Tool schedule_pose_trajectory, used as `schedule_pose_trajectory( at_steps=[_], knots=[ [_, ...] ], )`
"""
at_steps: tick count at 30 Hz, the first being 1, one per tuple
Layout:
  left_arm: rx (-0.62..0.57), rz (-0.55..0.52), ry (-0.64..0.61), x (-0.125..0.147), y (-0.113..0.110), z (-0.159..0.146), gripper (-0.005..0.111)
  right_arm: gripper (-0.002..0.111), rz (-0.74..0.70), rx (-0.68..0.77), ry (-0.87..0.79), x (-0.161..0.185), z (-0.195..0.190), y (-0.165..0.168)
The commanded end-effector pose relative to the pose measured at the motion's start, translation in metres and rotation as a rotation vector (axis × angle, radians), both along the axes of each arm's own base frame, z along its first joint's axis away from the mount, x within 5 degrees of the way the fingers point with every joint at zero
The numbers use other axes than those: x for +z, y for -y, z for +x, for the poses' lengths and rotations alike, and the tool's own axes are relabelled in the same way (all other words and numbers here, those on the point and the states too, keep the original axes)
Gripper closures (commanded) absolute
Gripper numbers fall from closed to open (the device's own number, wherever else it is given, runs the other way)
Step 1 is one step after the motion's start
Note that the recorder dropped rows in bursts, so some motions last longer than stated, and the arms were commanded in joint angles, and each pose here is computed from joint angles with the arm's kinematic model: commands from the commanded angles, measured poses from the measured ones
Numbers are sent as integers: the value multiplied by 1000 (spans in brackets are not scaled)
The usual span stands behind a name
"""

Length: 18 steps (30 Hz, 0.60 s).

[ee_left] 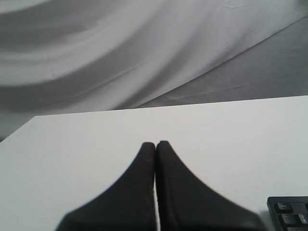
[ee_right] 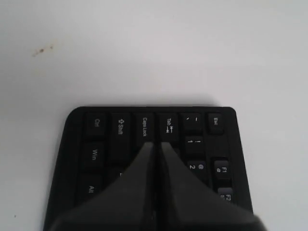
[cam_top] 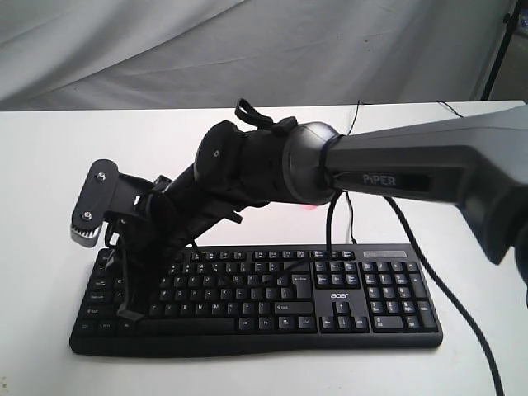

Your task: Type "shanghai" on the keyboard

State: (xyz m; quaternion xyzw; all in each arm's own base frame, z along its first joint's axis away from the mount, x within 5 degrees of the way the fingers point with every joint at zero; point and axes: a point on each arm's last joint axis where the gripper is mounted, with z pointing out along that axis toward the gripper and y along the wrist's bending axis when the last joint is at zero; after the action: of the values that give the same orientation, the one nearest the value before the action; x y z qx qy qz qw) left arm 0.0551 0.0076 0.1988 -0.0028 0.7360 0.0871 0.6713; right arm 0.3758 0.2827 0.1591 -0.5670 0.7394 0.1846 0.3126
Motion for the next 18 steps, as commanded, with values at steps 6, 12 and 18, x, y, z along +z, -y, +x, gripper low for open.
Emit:
schedule_pose_trajectory(
  at_steps=[6, 12, 18],
  knots=[
    [-4, -4, -3, -1, 0, 0, 106, 108, -32, 10, -32, -15, 3, 3],
    [-4, -4, -3, -1, 0, 0, 106, 108, -41, 24, -33, -19, 3, 3],
    [-4, -4, -3, -1, 0, 0, 106, 108, -52, 29, -35, -27, 3, 3]
  ],
)
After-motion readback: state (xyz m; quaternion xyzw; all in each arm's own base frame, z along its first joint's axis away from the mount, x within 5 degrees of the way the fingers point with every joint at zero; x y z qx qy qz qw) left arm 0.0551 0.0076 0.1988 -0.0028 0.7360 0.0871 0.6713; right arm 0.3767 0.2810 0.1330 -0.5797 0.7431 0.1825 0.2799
